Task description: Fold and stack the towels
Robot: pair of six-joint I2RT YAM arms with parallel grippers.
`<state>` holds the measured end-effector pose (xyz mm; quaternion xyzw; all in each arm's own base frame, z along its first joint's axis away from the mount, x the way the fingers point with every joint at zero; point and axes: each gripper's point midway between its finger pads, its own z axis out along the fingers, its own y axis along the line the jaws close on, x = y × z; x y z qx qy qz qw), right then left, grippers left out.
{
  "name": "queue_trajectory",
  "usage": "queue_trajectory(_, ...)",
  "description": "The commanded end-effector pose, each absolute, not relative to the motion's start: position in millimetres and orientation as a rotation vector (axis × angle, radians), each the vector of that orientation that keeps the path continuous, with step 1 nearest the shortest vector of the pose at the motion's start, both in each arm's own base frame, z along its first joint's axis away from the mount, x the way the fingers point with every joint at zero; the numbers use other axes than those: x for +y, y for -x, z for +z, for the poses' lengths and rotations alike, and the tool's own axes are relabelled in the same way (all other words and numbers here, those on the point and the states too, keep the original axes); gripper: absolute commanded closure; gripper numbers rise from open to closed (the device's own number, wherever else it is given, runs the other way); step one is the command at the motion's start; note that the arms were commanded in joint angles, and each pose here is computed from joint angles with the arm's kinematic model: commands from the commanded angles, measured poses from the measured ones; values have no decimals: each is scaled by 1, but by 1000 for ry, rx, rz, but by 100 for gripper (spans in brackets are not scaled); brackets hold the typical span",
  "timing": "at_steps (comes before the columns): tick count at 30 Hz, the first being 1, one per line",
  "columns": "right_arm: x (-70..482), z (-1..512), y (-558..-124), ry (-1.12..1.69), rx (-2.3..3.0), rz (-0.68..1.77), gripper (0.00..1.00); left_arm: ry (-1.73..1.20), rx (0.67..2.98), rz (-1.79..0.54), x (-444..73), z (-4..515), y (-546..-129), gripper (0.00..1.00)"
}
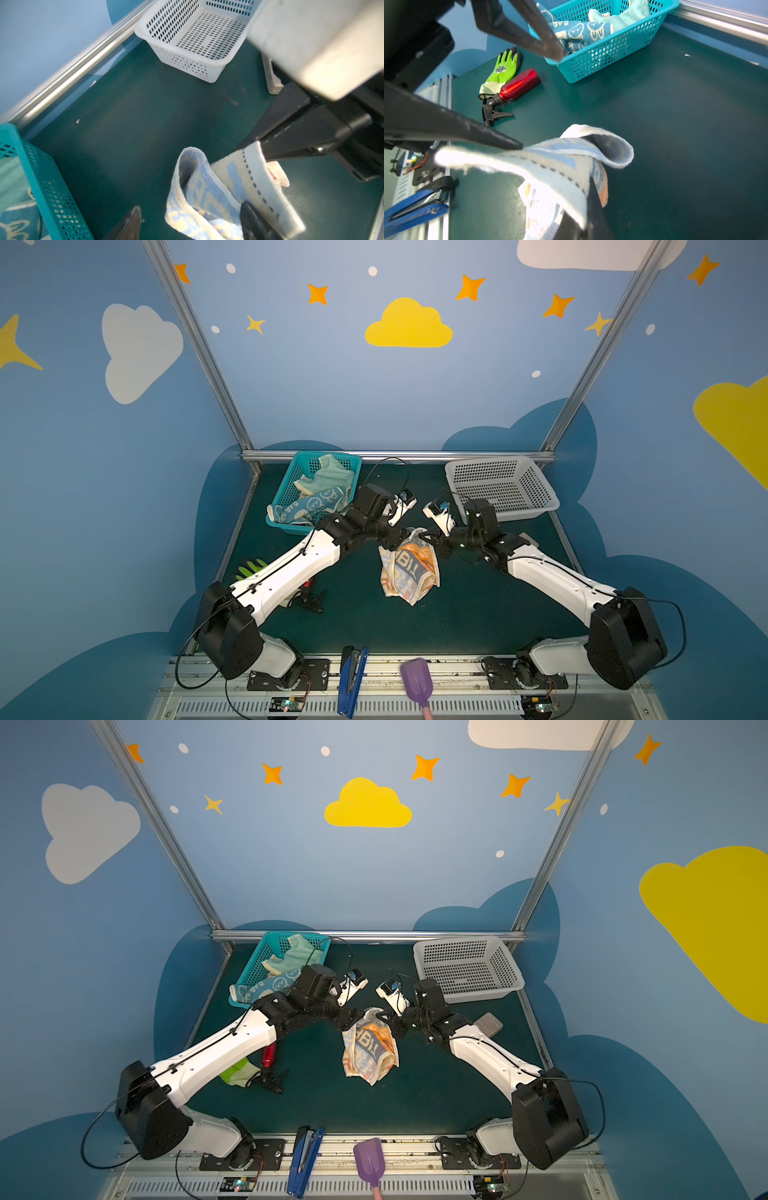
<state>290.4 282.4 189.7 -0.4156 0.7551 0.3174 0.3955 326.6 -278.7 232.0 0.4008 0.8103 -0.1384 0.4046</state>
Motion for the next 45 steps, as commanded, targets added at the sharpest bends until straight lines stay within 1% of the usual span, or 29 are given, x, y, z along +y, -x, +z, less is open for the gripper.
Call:
queue_trajectory(1, 277, 198, -292, 1073, 1918, 735, 100, -1078, 1953, -312, -275, 247, -323, 22)
queue_trajectory(4, 276, 196, -294, 1078, 1925, 711, 100, -1138, 1888, -332, -276, 254, -313, 19)
queue_trajectory(9, 276, 194, -297, 1081, 1926, 688, 100, -1159, 1821, -293, -268, 264, -307, 17)
queue_trajectory(11, 277, 194, -296, 1092, 1916, 689, 100, -1176, 1791, -313, -269, 268, -300, 16)
queue_trajectory(15, 281, 198, -294, 1108, 1894, 704, 100, -1245, 1714, -422, -282, 273, -285, 17)
queue_trajectory(22, 285, 203, -289, 1119, 1872, 707, 100, -1265, 1745, -489, -300, 268, -295, 18)
queue_trajectory(25, 286, 203, -288, 1118, 1873, 707, 100, -1278, 1755, -524, -308, 263, -298, 22)
queue_trajectory(26, 287, 203, -288, 1118, 1873, 709, 100, -1273, 1761, -527, -309, 261, -300, 23)
queue_trajectory(30, 288, 207, -285, 1118, 1860, 713, 100, -1277, 1777, -538, -314, 255, -304, 37)
queue_trajectory(34, 288, 209, -284, 1116, 1848, 713, 100, -1281, 1801, -549, -316, 248, -306, 45)
queue_trajectory(37, 287, 211, -283, 1116, 1841, 710, 100, -1272, 1816, -548, -318, 243, -309, 60)
queue_trajectory(41, 288, 213, -282, 1118, 1830, 712, 100, -1272, 1838, -545, -319, 236, -313, 68)
queue_trajectory(44, 288, 213, -282, 1122, 1824, 712, 100, -1267, 1859, -533, -319, 233, -316, 78)
queue_trajectory(45, 288, 213, -282, 1123, 1824, 711, 100, -1264, 1865, -534, -319, 233, -317, 83)
